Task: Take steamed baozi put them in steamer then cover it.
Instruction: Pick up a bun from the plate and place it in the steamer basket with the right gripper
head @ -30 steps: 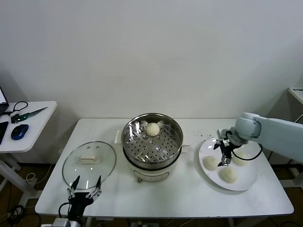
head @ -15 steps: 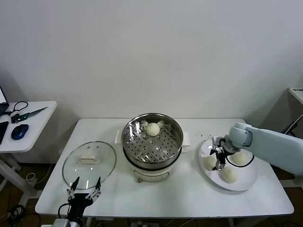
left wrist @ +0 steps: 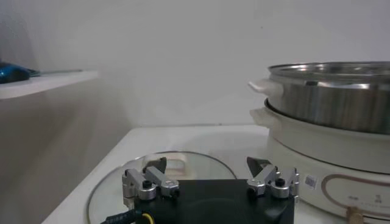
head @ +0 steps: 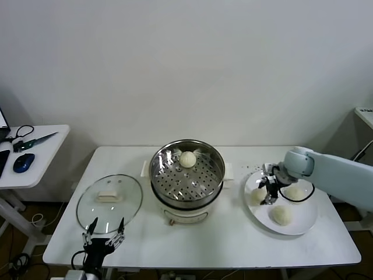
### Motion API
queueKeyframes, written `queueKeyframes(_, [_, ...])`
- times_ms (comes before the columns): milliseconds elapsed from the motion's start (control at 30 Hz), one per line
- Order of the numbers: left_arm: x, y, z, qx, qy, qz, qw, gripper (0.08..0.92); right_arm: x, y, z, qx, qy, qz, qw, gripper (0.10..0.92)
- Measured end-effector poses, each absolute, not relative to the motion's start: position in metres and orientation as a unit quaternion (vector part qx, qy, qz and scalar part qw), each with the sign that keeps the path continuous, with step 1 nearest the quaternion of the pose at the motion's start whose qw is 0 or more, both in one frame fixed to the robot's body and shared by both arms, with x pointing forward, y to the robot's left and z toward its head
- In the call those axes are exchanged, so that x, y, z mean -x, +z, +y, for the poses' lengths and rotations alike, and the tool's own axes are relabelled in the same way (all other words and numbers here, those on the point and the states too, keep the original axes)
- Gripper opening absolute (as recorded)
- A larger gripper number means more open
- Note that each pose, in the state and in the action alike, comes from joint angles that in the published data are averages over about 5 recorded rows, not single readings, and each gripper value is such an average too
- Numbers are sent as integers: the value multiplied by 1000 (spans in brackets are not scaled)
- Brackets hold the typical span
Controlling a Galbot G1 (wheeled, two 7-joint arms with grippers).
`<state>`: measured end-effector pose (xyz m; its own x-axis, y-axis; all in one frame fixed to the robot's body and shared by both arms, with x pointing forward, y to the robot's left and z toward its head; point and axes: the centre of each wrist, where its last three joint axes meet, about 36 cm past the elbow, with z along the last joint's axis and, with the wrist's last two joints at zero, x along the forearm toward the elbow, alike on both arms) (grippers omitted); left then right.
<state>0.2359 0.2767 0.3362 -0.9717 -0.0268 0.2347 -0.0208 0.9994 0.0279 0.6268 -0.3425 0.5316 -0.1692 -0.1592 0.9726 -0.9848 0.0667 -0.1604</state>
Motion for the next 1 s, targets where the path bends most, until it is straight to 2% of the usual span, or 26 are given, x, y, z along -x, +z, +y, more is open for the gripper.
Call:
queueKeyframes(300, [-239,340,276,-6,-15,-993,114,823,-649,679,-282,-498,501,-604,368,670])
queueKeyframes(467, [-240,342,278,-5,-16,-994,110,823,-648,726,-222,-513,500,-610,337,670])
queueKeyframes(667, [-239,345,281,-6,-19,-994,108,823,-646,730,-142,-533,509,-594,322,670])
queueKeyframes(1000, [-237,344,280,-7,-18,-994,108,823,-647,673,-48,-551,532,-553,327,670])
